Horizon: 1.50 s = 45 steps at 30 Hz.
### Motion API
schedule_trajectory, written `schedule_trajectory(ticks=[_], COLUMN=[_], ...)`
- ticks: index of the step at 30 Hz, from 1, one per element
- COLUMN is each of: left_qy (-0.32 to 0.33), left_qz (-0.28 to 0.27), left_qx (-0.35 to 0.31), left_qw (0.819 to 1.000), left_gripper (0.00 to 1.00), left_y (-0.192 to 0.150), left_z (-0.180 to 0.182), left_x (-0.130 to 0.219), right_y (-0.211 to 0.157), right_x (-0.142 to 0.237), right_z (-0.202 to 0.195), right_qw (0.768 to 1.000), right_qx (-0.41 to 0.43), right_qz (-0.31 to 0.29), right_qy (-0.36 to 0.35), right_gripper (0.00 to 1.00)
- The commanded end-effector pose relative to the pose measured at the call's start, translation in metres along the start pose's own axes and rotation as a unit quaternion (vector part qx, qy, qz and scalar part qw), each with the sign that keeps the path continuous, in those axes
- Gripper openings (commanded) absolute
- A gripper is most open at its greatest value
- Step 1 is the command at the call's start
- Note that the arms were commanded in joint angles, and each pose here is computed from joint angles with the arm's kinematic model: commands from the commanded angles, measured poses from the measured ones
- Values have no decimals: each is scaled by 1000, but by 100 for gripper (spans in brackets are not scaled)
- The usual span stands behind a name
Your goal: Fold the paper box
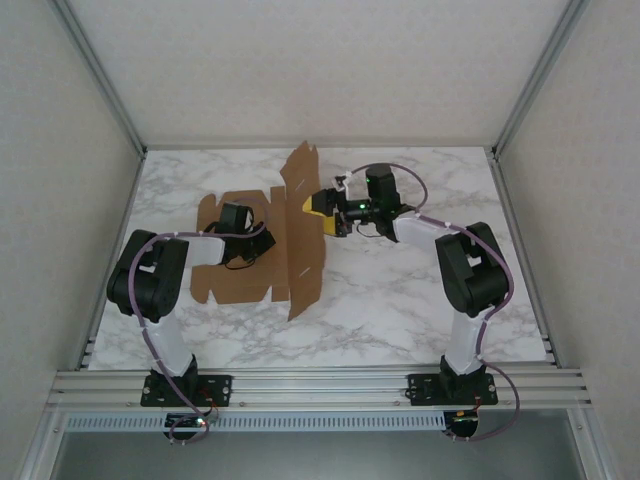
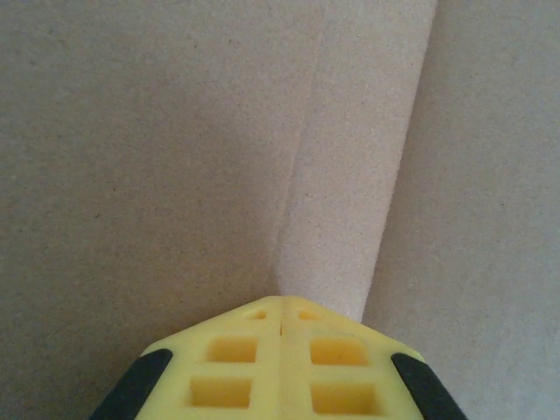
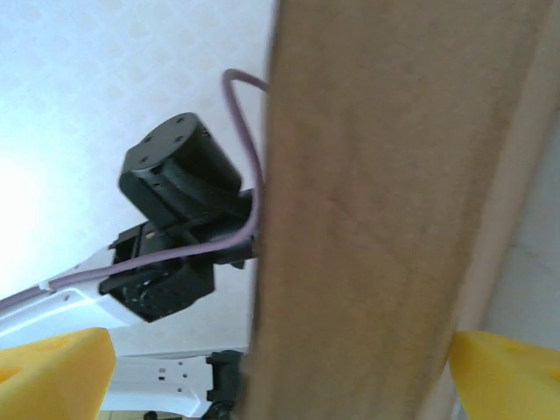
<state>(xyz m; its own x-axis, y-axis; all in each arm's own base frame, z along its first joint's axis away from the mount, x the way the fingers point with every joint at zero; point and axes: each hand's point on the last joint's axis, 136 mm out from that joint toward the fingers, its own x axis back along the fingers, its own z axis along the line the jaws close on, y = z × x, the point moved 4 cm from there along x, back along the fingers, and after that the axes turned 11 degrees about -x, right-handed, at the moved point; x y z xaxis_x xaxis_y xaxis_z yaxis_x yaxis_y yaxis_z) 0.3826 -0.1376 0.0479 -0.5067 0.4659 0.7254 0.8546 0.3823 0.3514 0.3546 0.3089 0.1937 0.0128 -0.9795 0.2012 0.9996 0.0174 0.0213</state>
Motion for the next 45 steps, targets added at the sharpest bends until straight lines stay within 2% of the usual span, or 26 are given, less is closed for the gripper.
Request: schedule_trajectory(ticks=[1,7,14,18,25,29,39,45], left_qy=[8,-49,-150,-176,-181,-167,-114,-97], left_qz=[61,69,78,84,78,57,45,53], left_qx=[24,21,37,55,91,95,32,20], left_qw=[998,996,985,979,976,980,992,994], left_gripper=[1,0,0,0,0,0,0,0], left_y=[-35,-39,-48,-56,-65,-56,-31,-32], left_z=[12,-13,-59,-68,-55,-47,-57,-53], left_x=[-13,-18,-25,-29,-29,-18,0,-2], right_y=[1,4,-1,-3,-3,-6,-4,2], right_x=[-17,-33,-27,-24,-33,-38,-11,24], right_z=[29,31,23,11,-27,-41,-31,-15], right_qw=[999,998,999,999,1000,1000,998,998], right_qx=[25,23,28,22,-15,-25,18,25], right_qz=[10,12,7,4,3,7,-23,-52], right_qy=[31,52,37,26,17,11,-49,-38], right_gripper=[99,99,99,99,99,99,99,99])
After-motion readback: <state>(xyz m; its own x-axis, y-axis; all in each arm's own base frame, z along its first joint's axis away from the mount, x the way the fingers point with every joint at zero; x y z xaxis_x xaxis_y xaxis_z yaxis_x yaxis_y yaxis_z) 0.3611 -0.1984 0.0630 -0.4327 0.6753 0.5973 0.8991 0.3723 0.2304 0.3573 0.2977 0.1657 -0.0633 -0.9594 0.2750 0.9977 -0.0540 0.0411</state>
